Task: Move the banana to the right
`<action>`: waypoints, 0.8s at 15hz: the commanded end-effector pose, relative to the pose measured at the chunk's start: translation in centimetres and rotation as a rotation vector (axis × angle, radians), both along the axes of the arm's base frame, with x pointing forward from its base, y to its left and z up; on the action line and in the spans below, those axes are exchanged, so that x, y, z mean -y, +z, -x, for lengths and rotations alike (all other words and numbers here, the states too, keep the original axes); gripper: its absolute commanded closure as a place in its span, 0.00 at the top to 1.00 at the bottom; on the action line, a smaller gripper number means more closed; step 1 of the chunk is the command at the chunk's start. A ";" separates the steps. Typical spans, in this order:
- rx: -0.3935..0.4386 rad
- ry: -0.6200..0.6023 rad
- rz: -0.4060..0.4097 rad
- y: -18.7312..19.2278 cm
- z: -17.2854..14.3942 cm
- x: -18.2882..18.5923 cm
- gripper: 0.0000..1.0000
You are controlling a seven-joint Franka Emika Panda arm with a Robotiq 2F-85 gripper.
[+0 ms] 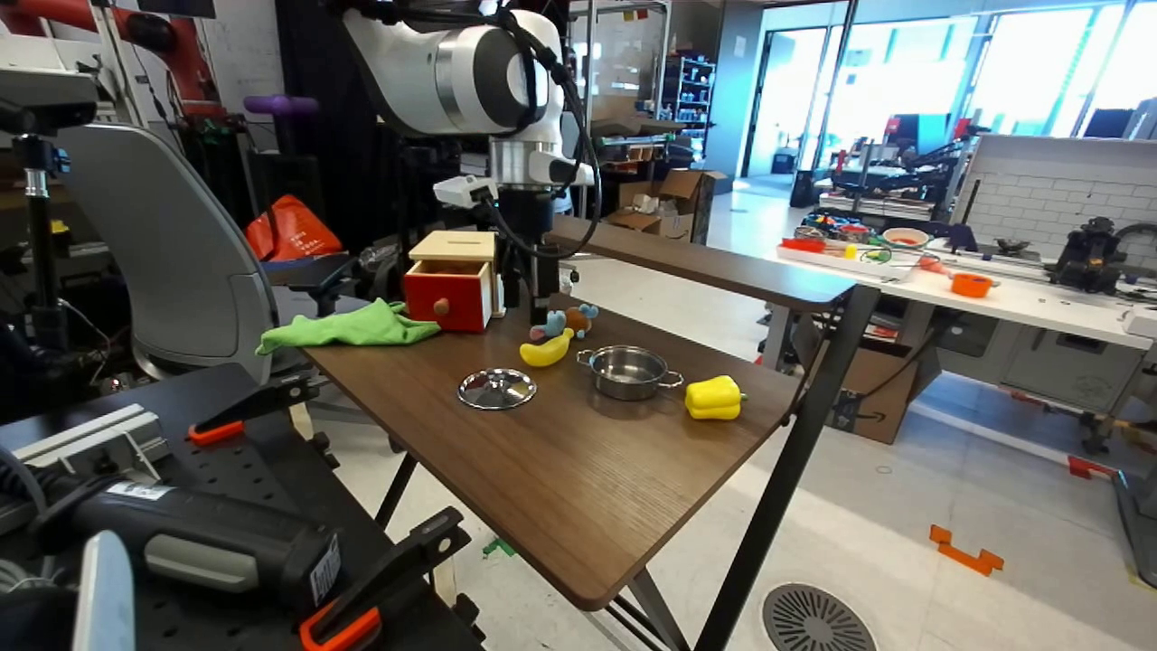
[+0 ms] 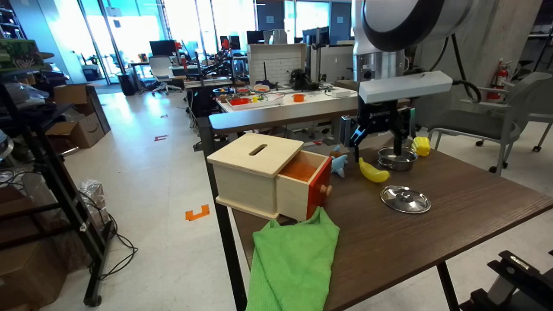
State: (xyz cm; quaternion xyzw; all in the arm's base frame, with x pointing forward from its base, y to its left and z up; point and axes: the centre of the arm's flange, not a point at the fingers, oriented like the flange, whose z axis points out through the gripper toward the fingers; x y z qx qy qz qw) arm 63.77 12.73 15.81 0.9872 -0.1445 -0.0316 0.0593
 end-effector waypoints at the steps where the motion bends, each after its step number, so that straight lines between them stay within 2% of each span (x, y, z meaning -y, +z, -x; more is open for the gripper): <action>1: -0.030 -0.002 -0.001 -1.4 -1.7 0.3 1.00; 8: -0.058 -0.010 -0.013 -3.8 -2.2 0.9 1.00; 9: -0.060 -0.011 -0.016 -4.1 -2.3 0.9 0.75; 10: -0.060 -0.014 -0.017 -4.3 -2.4 0.9 0.74; 12: -0.064 -0.018 -0.017 -4.8 -2.5 1.2 0.58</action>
